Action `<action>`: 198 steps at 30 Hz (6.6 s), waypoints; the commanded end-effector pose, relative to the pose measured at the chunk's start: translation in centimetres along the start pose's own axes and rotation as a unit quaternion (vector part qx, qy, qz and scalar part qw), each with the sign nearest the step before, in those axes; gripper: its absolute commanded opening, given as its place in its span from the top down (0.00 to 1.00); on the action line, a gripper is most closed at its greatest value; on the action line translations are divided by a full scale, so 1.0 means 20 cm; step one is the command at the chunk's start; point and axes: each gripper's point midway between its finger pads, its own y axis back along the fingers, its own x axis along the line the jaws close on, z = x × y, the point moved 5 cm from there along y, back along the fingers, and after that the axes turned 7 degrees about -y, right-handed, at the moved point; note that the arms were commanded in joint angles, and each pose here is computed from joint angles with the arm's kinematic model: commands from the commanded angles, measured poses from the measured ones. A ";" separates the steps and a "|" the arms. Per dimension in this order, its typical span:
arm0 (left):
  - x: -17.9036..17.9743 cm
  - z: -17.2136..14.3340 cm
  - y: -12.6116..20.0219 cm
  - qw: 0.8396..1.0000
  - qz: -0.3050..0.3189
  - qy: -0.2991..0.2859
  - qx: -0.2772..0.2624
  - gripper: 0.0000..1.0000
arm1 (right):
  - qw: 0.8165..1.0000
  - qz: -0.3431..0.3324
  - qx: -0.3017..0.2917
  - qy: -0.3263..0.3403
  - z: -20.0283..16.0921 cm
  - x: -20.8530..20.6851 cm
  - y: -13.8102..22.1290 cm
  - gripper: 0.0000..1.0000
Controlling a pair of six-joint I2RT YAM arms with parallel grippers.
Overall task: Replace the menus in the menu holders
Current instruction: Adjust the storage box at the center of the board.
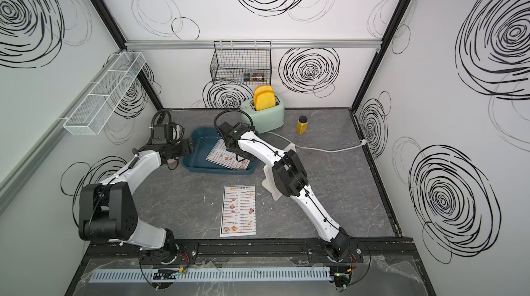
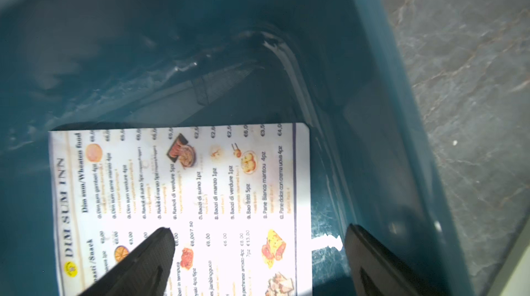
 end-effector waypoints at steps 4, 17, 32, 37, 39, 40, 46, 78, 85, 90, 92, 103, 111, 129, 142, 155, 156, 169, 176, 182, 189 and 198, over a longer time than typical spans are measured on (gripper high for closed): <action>-0.03 0.03 -0.08 0.999 0.003 -0.052 -0.007 0.16 | 0.998 -0.061 0.033 -0.010 -0.05 -0.12 -0.17 0.02; -0.19 -0.12 -0.15 0.995 -0.062 -0.062 0.044 0.42 | 0.972 0.138 0.135 0.132 -0.18 0.20 -0.22 0.03; -0.26 -0.23 0.02 0.994 -0.099 -0.035 0.031 0.47 | 0.953 0.194 0.119 0.201 -0.03 0.21 -0.03 0.02; -0.23 -0.21 0.03 0.995 -0.095 -0.024 0.024 0.39 | 0.960 0.151 0.128 0.199 -0.04 0.07 -0.14 0.03; -0.22 -0.20 0.02 0.995 -0.096 -0.022 0.022 0.37 | 0.960 0.142 0.135 0.201 -0.06 0.06 -0.18 0.03; -0.22 -0.20 0.02 0.995 -0.097 -0.022 0.022 0.36 | 0.959 0.140 0.140 0.203 -0.08 0.05 -0.20 0.03; -0.23 -0.20 -0.01 0.994 -0.104 -0.020 0.029 0.33 | 0.948 0.158 0.168 0.218 -0.18 0.11 -0.24 0.03; -0.24 -0.19 0.01 0.991 -0.133 0.008 0.023 0.39 | 0.854 0.370 0.303 0.205 -0.38 0.35 -0.12 0.03; -0.21 -0.14 0.14 0.997 -0.066 -0.030 -0.023 0.26 | 0.852 0.370 0.322 0.182 -0.38 0.34 -0.16 0.03; -0.29 -0.14 0.30 0.979 0.032 -0.185 -0.084 0.29 | 0.853 0.369 0.324 0.180 -0.37 0.34 -0.16 0.03; -0.36 -0.20 0.32 0.953 0.030 -0.283 -0.103 0.30 | 0.852 0.370 0.325 0.179 -0.37 0.34 -0.16 0.02; -0.38 -0.42 0.28 0.858 0.042 -0.502 -0.103 0.40 | 0.850 0.371 0.330 0.176 -0.37 0.34 -0.16 0.03; -0.38 -0.38 0.21 0.846 0.072 -0.516 -0.114 0.41 | 0.850 0.371 0.330 0.175 -0.36 0.34 -0.15 0.03; -0.36 -0.41 0.08 0.813 0.087 -0.575 -0.045 0.55 | 0.848 0.380 0.328 0.171 -0.34 0.35 -0.12 0.03; -0.34 -0.37 0.08 0.804 0.116 -0.579 -0.065 0.95 | 0.833 0.433 0.317 0.132 -0.14 0.42 0.08 0.02; -0.38 -0.14 0.36 0.821 0.157 -0.513 -0.196 1.00 | 0.861 0.452 0.217 0.087 0.30 0.30 0.53 0.03; -0.40 -0.13 0.38 0.825 0.151 -0.504 -0.208 1.00 | 0.864 0.451 0.209 0.082 0.32 0.26 0.57 0.03; -0.61 -0.01 0.76 0.835 0.056 -0.420 -0.352 1.00 | 0.839 0.503 0.129 0.164 0.43 -0.14 0.92 0.03; -0.70 0.01 0.97 0.783 -0.010 -0.436 -0.444 1.00 | 0.793 0.540 0.136 0.249 0.49 -0.26 0.97 0.02; -0.76 0.00 1.05 0.749 -0.054 -0.448 -0.486 1.00 | 0.748 0.575 0.179 0.279 0.45 -0.26 1.01 0.03; -0.79 0.01 1.07 0.739 -0.075 -0.444 -0.501 1.00 | 0.697 0.622 0.209 0.288 0.38 -0.26 1.11 0.02; -0.81 0.00 1.06 0.737 -0.077 -0.453 -0.495 1.00 | 0.657 0.661 0.233 0.277 0.37 -0.26 1.23 0.33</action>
